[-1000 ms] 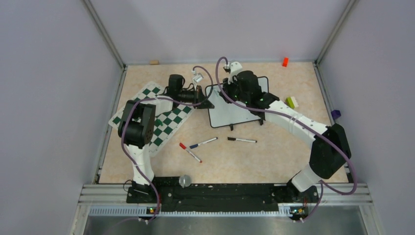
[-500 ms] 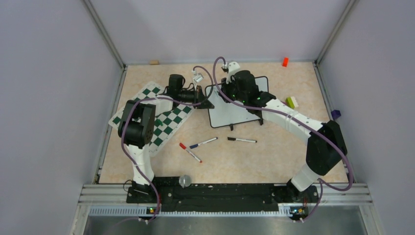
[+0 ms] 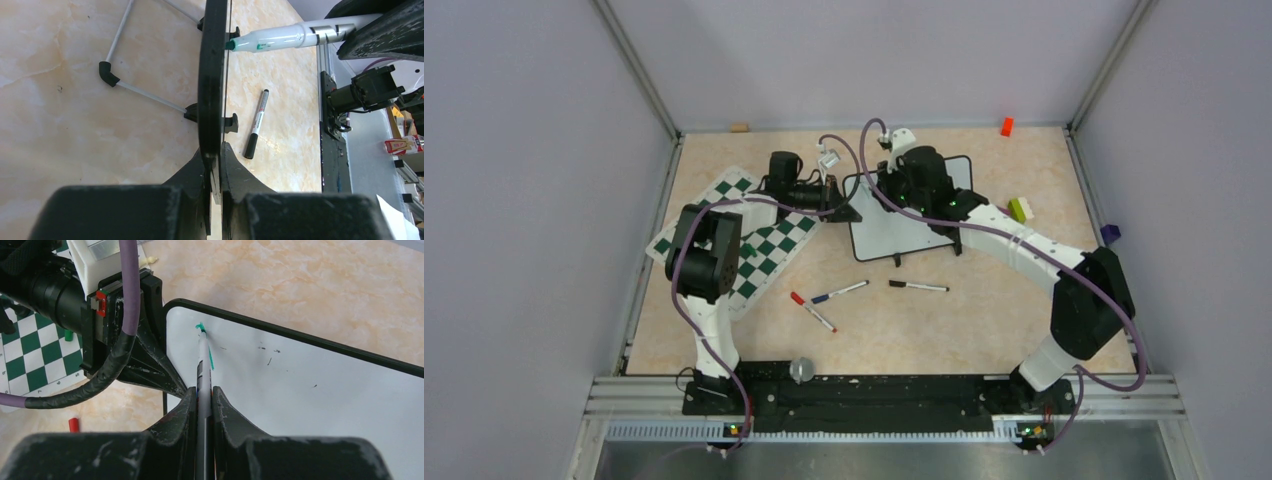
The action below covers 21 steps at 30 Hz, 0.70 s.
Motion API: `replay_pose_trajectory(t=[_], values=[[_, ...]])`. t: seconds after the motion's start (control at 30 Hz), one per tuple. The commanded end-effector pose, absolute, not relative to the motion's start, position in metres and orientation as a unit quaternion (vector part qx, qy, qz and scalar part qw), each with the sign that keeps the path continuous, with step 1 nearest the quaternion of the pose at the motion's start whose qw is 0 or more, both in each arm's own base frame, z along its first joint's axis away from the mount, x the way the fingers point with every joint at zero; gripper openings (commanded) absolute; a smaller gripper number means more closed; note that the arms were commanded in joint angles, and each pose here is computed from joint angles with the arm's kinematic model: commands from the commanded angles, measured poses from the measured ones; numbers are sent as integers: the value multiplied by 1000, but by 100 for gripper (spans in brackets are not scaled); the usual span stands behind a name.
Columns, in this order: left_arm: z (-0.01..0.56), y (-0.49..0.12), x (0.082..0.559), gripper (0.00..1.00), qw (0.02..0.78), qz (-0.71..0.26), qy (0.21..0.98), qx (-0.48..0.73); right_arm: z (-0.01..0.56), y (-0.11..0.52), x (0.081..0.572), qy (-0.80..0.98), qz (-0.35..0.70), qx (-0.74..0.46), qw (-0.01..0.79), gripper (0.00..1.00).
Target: Write a sentence on the whiteboard
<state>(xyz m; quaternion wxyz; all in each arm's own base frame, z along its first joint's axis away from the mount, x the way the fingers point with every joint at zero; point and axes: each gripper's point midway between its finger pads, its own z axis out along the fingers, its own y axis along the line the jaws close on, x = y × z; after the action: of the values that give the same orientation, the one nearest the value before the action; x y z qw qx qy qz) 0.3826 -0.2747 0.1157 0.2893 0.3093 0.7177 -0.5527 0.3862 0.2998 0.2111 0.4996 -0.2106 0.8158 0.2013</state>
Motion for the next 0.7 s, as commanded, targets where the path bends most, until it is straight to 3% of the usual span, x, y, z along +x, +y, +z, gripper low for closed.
replay_pose_trajectory(t=[0.0, 0.67], values=[[95, -285, 355, 0, 247, -553, 726, 326, 218, 290, 381, 812, 188, -205, 514, 0], [94, -286, 354, 0, 246, -551, 727, 328, 211, 282, 361, 817, 202, -201, 502, 0]])
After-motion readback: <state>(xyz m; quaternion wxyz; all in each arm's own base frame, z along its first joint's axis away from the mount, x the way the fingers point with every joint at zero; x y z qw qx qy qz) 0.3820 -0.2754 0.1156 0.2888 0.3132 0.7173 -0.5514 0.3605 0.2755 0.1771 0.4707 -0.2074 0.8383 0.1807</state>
